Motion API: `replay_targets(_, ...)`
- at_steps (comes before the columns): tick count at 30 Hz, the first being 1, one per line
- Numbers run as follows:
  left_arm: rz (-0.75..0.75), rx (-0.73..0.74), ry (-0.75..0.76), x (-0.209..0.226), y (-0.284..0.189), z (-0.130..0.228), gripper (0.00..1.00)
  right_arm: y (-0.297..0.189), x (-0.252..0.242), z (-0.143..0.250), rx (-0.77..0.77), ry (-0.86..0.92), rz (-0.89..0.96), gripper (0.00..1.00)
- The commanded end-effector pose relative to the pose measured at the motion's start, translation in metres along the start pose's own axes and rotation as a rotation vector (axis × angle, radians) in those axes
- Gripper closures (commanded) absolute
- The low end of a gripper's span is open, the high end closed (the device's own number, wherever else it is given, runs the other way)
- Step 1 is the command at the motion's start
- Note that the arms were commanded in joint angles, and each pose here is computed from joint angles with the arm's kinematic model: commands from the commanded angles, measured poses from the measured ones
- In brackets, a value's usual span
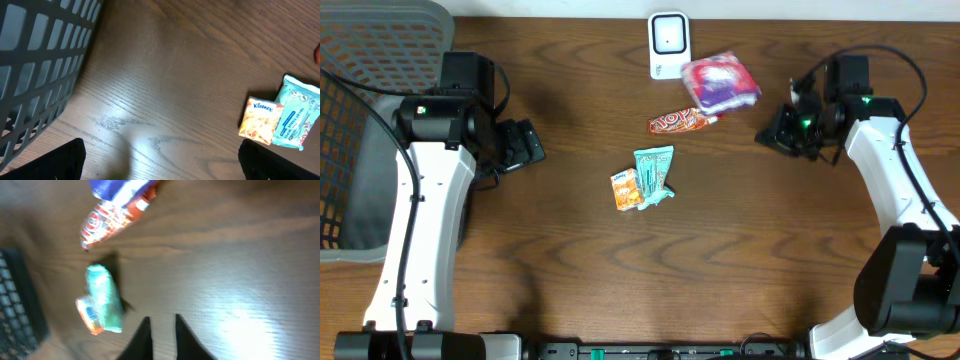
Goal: Scan the item barcode
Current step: 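Set the pack down beside the scanner and withdraw the right gripper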
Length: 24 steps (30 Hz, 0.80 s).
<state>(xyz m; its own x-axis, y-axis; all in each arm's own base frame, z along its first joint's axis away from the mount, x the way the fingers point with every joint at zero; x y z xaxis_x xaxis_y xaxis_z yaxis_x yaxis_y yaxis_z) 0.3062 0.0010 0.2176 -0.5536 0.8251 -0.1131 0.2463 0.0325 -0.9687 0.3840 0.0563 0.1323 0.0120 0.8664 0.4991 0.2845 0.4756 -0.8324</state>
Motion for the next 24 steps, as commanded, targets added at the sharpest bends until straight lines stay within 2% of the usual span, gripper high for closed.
replay_targets(1,-0.024,0.005,0.002,0.004,0.003,0.000,0.02,-0.007,0.010,-0.004,-0.023,-0.075,-0.044,0.73)
replay_targets(2,-0.024,0.005,0.002,0.004,0.003,0.000,0.02,-0.008,0.012,-0.006,-0.033,-0.082,-0.050,0.65)
replay_targets(5,-0.024,0.005,0.002,0.004,0.003,0.000,0.02,-0.009,0.018,-0.019,-0.088,-0.118,-0.061,0.22)
replay_targets(7,-0.024,0.005,0.002,0.004,0.003,0.000,0.02,-0.011,0.022,-0.033,-0.147,-0.121,-0.070,0.03)
replay_targets(8,-0.024,0.005,0.002,0.004,0.003,0.000,0.02,-0.012,0.024,-0.041,-0.182,-0.125,-0.076,0.01)
replay_targets(14,-0.024,0.005,0.002,0.004,0.003,0.000,0.02,-0.024,0.036,-0.082,-0.369,-0.228,-0.101,0.01)
replay_targets(24,-0.024,0.005,0.002,0.004,0.003,0.000,0.02,-0.024,0.042,-0.083,-0.373,-0.235,-0.113,0.01)
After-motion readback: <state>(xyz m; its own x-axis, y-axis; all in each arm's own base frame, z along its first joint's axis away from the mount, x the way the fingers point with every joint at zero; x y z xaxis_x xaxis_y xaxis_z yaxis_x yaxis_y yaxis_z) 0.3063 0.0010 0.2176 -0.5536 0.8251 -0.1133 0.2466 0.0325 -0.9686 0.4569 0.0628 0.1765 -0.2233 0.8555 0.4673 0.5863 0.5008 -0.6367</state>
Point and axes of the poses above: each gripper's point midway between its finger pads, its own y axis out along the fingers, its own x axis along the line the jaws close on, z = x × y, the point moved 2 cm from there along -y, back along the fingers, and after that the axes turned 11 degrees about -y, right-handed, at the moved point
